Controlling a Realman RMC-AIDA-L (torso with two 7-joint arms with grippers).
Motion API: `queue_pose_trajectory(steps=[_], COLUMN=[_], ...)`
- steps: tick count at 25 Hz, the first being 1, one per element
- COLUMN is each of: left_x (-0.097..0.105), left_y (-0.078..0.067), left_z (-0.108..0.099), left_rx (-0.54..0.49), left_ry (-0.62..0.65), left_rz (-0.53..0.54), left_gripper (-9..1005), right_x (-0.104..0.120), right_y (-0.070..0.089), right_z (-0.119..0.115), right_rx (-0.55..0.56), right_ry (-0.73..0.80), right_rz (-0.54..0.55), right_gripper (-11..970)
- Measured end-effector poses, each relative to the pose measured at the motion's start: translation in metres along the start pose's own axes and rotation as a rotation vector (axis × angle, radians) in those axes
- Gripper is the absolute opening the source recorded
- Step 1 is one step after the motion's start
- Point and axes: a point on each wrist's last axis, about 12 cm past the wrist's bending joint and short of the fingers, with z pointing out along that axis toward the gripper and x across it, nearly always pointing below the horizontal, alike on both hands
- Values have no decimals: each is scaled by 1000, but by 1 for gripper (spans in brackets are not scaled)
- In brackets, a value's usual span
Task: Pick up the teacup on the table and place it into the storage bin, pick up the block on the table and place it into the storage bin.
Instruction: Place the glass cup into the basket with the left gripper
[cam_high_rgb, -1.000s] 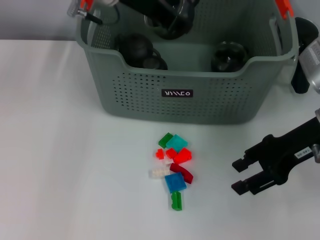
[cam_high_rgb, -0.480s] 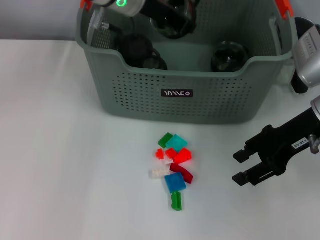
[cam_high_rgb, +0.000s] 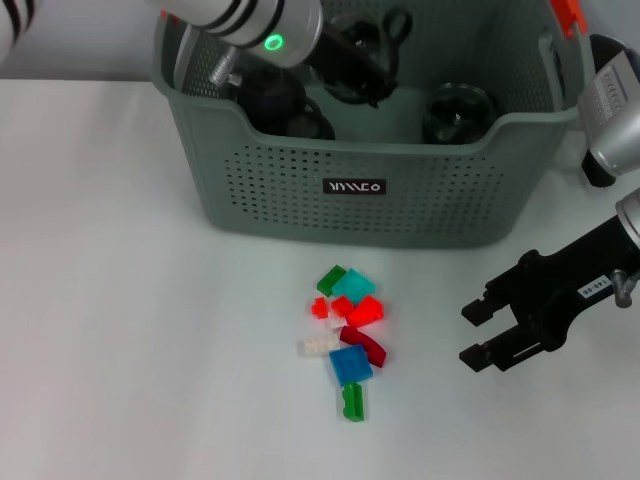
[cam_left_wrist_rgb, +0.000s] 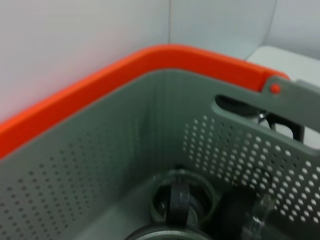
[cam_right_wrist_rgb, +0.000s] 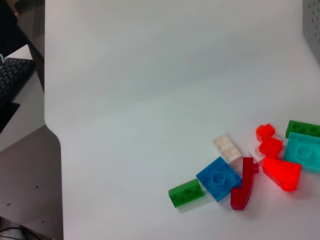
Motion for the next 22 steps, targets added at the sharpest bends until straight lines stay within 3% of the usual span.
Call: queue_pose_trajectory(steps=[9, 22], left_x=[2, 2], left_y=[-13, -20], left_z=[13, 17], left_rx=[-6, 2], left_ry=[45, 62], left_rz=[49, 72], left_gripper=[42, 41], right_x=[2, 4], right_y=[1, 2], right_z=[1, 4], right_rx=[-3, -8], right_ry=[-3, -4], right_rz=[5, 6], right_gripper=[656, 657])
